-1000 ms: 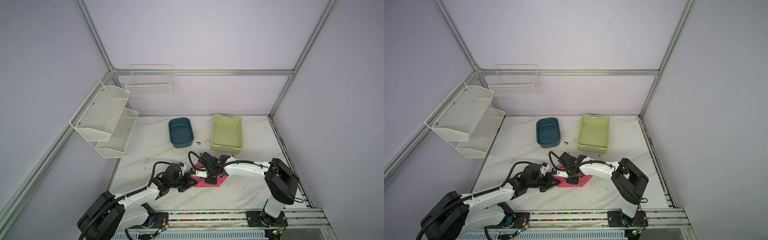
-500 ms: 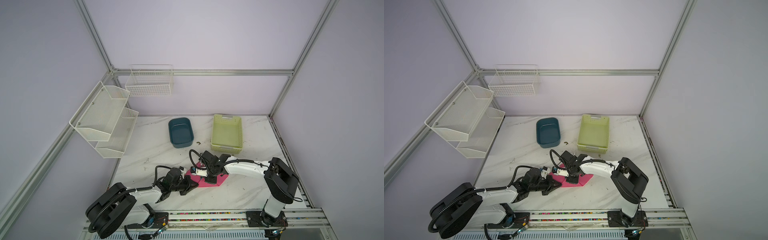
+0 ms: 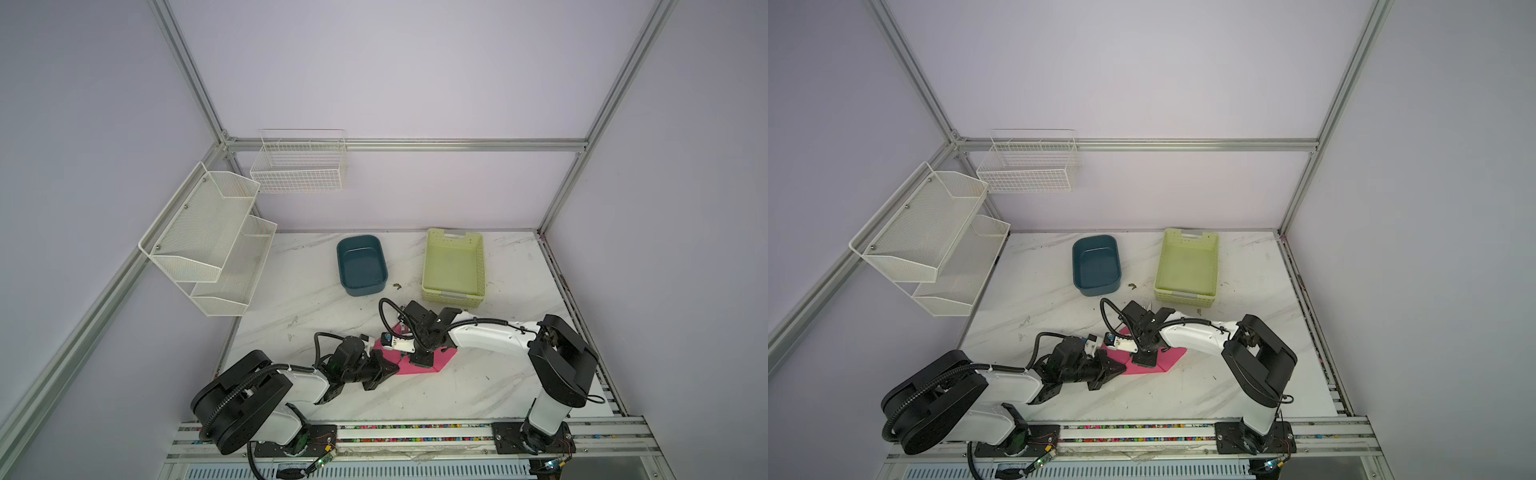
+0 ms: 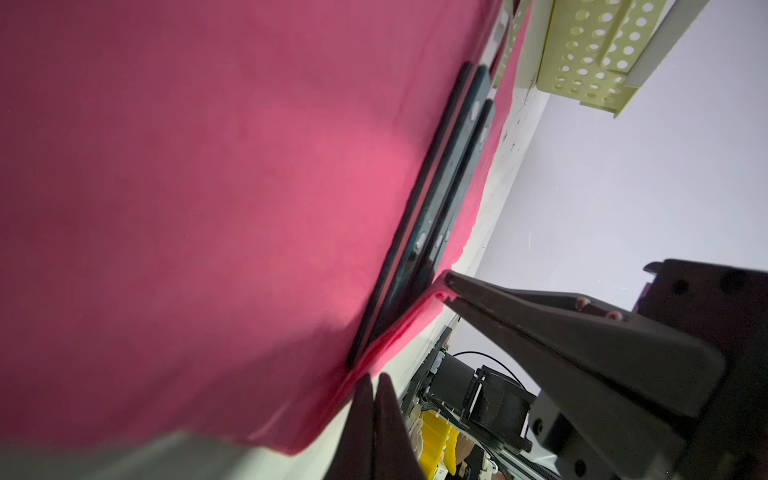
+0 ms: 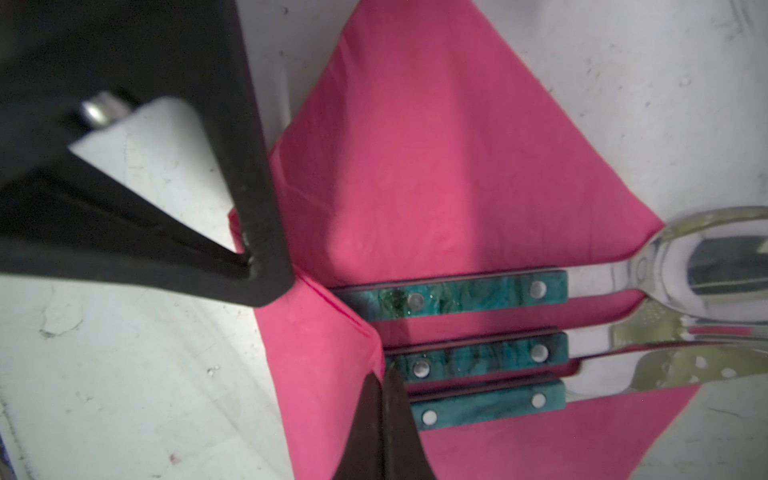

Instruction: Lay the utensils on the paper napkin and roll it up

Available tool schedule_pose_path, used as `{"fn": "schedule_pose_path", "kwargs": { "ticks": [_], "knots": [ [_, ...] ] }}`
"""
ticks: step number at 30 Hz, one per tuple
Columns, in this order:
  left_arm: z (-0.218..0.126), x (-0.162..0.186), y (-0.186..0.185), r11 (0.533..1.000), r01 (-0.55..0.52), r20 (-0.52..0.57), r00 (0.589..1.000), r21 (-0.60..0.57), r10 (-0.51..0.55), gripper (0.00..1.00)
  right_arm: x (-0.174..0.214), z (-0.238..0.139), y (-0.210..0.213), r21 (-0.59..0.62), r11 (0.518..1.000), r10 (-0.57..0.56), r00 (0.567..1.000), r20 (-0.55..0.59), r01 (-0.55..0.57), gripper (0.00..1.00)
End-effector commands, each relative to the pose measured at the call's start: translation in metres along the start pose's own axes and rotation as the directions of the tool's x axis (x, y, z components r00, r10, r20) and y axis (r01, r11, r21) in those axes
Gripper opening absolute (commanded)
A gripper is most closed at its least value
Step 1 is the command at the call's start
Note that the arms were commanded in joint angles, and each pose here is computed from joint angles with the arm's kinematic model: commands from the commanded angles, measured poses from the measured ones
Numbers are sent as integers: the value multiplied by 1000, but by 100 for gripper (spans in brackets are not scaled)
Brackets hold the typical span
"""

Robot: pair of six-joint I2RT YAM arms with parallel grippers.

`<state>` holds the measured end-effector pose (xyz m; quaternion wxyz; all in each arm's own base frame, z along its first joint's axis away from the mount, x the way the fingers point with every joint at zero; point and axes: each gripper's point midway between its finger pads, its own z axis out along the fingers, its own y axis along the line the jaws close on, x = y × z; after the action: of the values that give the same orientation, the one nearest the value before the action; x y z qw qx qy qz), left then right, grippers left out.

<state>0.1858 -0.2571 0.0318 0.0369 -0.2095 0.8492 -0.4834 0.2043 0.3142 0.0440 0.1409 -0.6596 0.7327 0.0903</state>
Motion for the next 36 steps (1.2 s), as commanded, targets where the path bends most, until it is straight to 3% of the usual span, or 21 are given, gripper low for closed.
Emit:
{"fn": "schedule_pose_path", "kwargs": {
  "ticks": [1,8,16,19,22,25,29,30,32,36],
  "knots": [
    [2,3,17,999,24,-5,1000,-38,-25,0,-8,-1,-4,-4,1000,-6,1000,21,7,0],
    [4,1,29,996,45,1,999,-80,-45,0,-7,-3,-5,3,1000,5,1000,20,-5,0],
    [3,2,31,995,48,0,999,-92,-48,0,-23,-29,-15,56,996,65,994,90,-70,30],
    [3,2,31,994,44,0,999,-95,-44,0,-33,-47,-26,107,977,164,973,159,-183,35],
    [1,2,32,994,45,3,999,-101,-45,0,-40,-65,-37,135,929,310,923,228,-346,35],
    [0,2,33,993,44,6,999,-106,-44,0,-41,-86,-40,97,821,511,801,313,-562,32],
    [1,3,33,992,38,0,999,-120,-39,0,-33,-102,-27,-90,608,748,530,400,-789,24],
    [1,2,33,992,37,-2,999,-118,-37,0,-31,-109,-22,-150,548,791,452,412,-823,23],
    [1,2,33,992,39,-1,999,-121,-39,0,-24,-106,-13,-236,447,859,341,382,-863,22],
    [1,2,32,991,38,-2,999,-127,-38,0,-8,-91,7,-354,320,932,225,283,-879,20]
  ]
}}
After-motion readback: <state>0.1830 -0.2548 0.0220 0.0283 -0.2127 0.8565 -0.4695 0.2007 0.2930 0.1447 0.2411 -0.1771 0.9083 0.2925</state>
